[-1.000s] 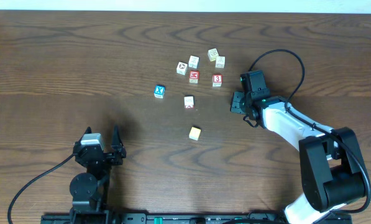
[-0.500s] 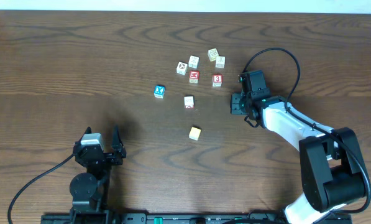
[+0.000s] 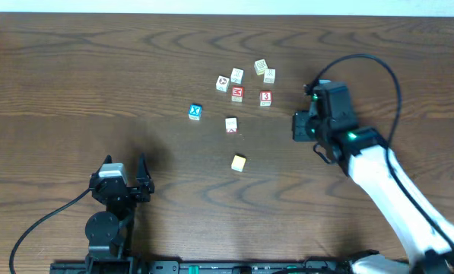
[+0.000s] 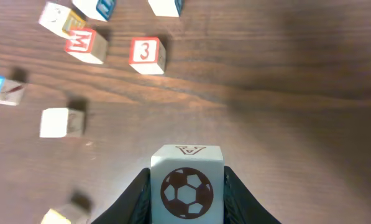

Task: Lift 4 blocks
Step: 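Carry the soccer-ball block toward the front and set it down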

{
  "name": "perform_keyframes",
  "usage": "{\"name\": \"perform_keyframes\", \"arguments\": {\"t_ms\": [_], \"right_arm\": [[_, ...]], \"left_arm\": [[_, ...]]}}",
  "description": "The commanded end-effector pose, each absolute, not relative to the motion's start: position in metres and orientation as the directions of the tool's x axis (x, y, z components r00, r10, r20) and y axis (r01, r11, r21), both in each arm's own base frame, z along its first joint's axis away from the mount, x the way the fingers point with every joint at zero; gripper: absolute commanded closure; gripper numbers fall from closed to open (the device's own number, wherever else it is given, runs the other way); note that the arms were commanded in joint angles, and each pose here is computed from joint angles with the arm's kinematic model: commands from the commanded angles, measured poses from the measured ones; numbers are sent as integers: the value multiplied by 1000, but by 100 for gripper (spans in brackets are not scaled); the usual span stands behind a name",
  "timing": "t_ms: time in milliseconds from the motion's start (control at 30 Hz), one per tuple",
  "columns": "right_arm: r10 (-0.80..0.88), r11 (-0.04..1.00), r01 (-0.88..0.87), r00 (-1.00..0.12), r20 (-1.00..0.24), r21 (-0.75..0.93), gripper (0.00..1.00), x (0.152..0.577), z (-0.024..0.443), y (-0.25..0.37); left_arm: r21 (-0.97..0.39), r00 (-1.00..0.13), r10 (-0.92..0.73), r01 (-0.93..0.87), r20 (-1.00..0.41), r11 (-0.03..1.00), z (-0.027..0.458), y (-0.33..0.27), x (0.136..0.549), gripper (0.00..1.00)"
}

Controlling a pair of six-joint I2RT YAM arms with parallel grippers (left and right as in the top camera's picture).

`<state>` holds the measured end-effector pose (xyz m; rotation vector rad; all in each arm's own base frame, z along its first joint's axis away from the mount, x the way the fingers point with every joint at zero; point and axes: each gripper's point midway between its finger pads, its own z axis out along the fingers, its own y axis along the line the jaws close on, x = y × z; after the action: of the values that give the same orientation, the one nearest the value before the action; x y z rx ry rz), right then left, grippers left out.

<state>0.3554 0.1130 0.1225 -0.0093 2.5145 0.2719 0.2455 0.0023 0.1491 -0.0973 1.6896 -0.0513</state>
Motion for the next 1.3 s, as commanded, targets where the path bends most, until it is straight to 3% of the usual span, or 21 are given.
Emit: {"name": "perform_keyframes", "arguments": {"t_ms": [0,333,767,933,1267], "right_arm": [[29,976,-106,-806,-591,192,86,337,148,116],[-28,982,-103,-907,-419,158,91,276,120,112],[95,960,-22,-912,-400,278,82,246,42,143],[60,949,-79,-903,-425,304,80,238,36,161],[84,965,-33,-901,-425,261,80,237,27,159]], "left_arm": [[-96,-174,-105,-57,-979,994,131,5,244,26],[-96,-174,-105,-57,-979,994,131,5,244,27],[-96,-174,-105,-57,-979,994,131,5,244,26],[-96,-174,-105,-57,-979,994,131,5,244,27],[-96,-174,-105,-57,-979,994,131,5,244,26]]}}
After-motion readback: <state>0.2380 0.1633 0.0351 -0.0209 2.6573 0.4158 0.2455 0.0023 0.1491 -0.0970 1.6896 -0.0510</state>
